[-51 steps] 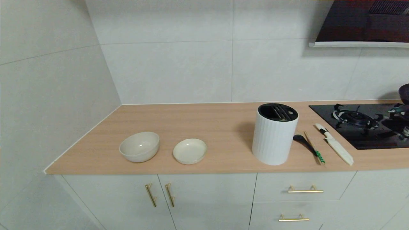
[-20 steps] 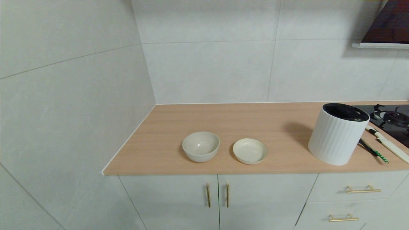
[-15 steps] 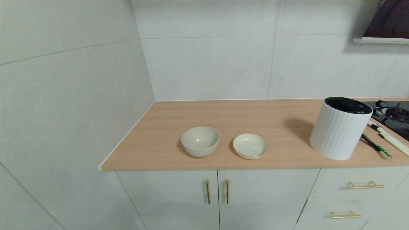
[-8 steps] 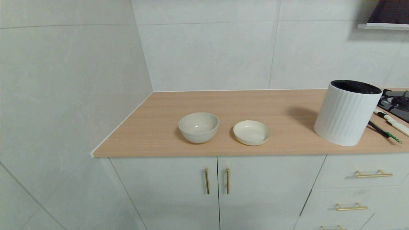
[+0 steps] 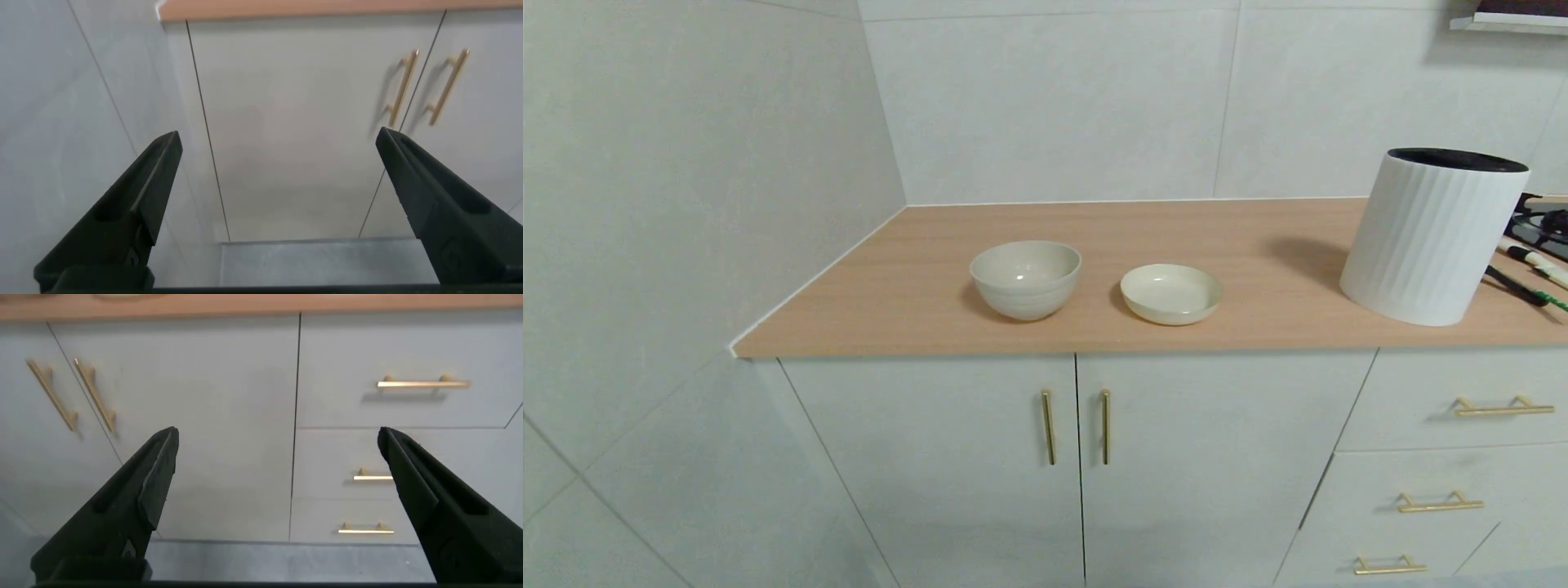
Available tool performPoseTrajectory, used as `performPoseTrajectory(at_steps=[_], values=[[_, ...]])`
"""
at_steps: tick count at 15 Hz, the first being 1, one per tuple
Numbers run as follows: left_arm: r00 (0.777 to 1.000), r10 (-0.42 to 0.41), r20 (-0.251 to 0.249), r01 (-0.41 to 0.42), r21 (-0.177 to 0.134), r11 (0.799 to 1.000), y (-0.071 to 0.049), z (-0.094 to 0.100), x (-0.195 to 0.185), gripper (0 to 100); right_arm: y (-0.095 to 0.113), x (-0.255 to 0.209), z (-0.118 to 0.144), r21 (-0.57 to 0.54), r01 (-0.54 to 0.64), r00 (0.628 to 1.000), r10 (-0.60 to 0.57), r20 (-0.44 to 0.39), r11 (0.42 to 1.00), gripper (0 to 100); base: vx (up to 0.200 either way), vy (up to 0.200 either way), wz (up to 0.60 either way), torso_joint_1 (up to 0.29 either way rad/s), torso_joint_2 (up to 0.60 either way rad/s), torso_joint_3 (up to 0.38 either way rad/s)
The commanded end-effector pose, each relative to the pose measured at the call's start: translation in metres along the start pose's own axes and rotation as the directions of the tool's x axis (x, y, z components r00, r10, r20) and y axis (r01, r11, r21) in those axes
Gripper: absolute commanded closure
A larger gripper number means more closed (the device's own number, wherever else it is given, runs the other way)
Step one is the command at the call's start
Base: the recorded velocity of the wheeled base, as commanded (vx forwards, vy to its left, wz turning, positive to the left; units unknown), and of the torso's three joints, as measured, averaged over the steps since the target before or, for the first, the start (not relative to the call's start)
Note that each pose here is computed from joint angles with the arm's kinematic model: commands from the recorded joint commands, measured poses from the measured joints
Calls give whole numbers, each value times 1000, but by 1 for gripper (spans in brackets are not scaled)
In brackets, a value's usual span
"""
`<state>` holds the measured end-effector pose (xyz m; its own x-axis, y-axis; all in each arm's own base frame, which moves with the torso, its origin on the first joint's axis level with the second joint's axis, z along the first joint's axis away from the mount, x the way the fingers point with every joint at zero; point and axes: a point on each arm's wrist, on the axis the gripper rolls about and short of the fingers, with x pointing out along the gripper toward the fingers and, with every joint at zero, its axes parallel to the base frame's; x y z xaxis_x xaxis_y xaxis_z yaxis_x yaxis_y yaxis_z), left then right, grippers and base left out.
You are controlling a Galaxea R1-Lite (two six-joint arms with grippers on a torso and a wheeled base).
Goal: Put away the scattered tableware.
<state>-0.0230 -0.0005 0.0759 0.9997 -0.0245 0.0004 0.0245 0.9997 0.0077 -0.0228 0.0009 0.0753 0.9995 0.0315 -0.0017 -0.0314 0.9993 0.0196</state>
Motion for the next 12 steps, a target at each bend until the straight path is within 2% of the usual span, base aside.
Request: performPoseTrajectory(at_steps=[1,7,12], values=[[1000,0,0,0,0,1000,0,0,0,0,0,0,0,0,-1,1000,1,-1,1000,0,0,0,0,-188,476,300],[1000,0,0,0,0,1000,0,0,0,0,0,0,0,0,-1,1000,1,-1,1000,0,0,0,0,-163,466,303],[1000,0,0,0,0,1000,0,0,0,0,0,0,0,0,-1,1000,1,-1,1000,0,0,0,0,-106,447,332]])
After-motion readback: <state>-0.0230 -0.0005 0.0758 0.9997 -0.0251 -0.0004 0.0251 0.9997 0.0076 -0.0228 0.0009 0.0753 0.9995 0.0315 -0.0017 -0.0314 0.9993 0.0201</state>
